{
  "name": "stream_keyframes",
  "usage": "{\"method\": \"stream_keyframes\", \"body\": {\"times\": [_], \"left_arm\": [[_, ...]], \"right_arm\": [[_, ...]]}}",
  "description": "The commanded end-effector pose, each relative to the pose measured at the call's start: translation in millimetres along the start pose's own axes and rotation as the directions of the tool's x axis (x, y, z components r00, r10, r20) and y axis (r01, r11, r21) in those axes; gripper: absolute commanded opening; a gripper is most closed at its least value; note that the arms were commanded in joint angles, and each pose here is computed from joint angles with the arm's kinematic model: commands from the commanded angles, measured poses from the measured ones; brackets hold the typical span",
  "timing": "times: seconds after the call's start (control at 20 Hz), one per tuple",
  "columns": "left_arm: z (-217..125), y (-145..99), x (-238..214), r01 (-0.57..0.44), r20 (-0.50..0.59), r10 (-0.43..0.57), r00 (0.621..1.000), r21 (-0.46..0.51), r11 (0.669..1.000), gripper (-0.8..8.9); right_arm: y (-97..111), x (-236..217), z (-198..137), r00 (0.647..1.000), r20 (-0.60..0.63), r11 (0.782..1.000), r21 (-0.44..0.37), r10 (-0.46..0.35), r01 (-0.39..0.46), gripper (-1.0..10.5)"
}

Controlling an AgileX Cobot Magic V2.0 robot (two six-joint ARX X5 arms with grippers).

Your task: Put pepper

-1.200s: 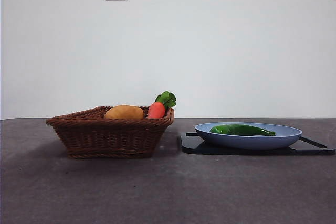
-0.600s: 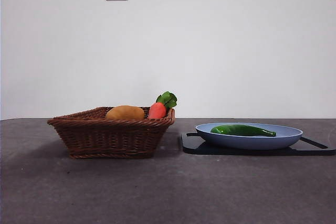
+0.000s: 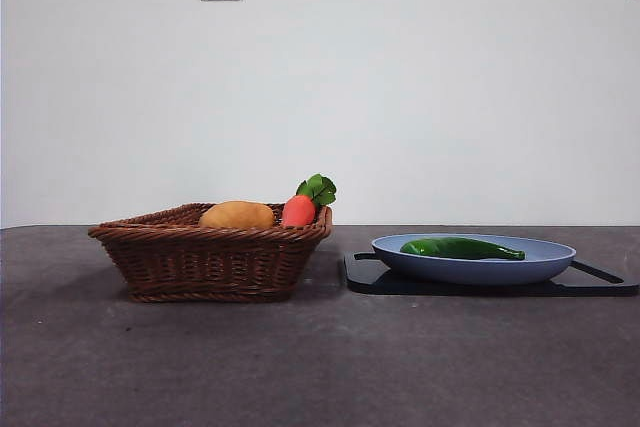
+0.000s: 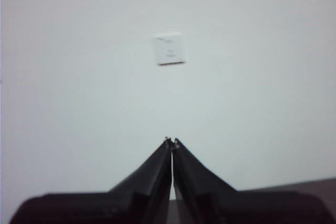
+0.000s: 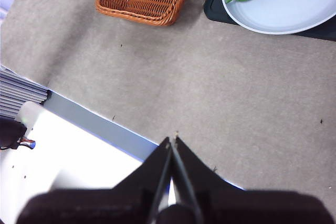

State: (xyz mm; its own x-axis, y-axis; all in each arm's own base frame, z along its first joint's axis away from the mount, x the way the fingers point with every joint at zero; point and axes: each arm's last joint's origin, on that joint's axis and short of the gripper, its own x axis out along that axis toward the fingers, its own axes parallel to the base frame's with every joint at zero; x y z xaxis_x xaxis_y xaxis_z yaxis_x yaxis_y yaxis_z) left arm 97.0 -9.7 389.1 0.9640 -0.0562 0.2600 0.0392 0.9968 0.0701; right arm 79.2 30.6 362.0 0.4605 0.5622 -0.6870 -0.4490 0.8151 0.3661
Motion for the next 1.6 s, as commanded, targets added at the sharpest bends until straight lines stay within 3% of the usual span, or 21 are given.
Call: {"method": "stream_keyframes", "body": {"times": [0.05, 0.35, 0.65, 0.9, 1.25, 1.6], "left_arm": [[-38, 1, -15, -0.036, 0.011, 0.036, 0.999, 0.026, 0.999, 0.08], [-133, 0, -43, -0.09, -0.094, 0.084, 0.992, -0.065, 0.994, 0.08], [-192, -3, -54, -0.109, -0.181, 0.088, 0.98, -0.109, 0.988, 0.08], [-211, -5, -57, -0.116, -0.252, 0.081, 0.964, -0.127, 0.985, 0.08], [-231, -7, -65, -0.138, -0.445, 0.062, 0.894, -0.14, 0.98, 0.08], [-230, -7, -65, -0.116, -0.435, 0.041, 0.899, -0.147, 0.982, 0.08]], "right_arm": [[2, -3, 3, 1.0, 0.015, 1.0, -0.008, 0.0, 0.0, 0.1], [2, -3, 3, 1.0, 0.015, 1.0, -0.008, 0.0, 0.0, 0.1], [2, -3, 3, 1.0, 0.015, 1.0, -0.008, 0.0, 0.0, 0.1], [2, -3, 3, 1.0, 0.015, 1.0, -0.008, 0.0, 0.0, 0.1], [2, -3, 3, 1.0, 0.015, 1.0, -0.008, 0.0, 0.0, 0.1], [2, -3, 3, 1.0, 0.015, 1.0, -0.008, 0.0, 0.0, 0.1]]}}
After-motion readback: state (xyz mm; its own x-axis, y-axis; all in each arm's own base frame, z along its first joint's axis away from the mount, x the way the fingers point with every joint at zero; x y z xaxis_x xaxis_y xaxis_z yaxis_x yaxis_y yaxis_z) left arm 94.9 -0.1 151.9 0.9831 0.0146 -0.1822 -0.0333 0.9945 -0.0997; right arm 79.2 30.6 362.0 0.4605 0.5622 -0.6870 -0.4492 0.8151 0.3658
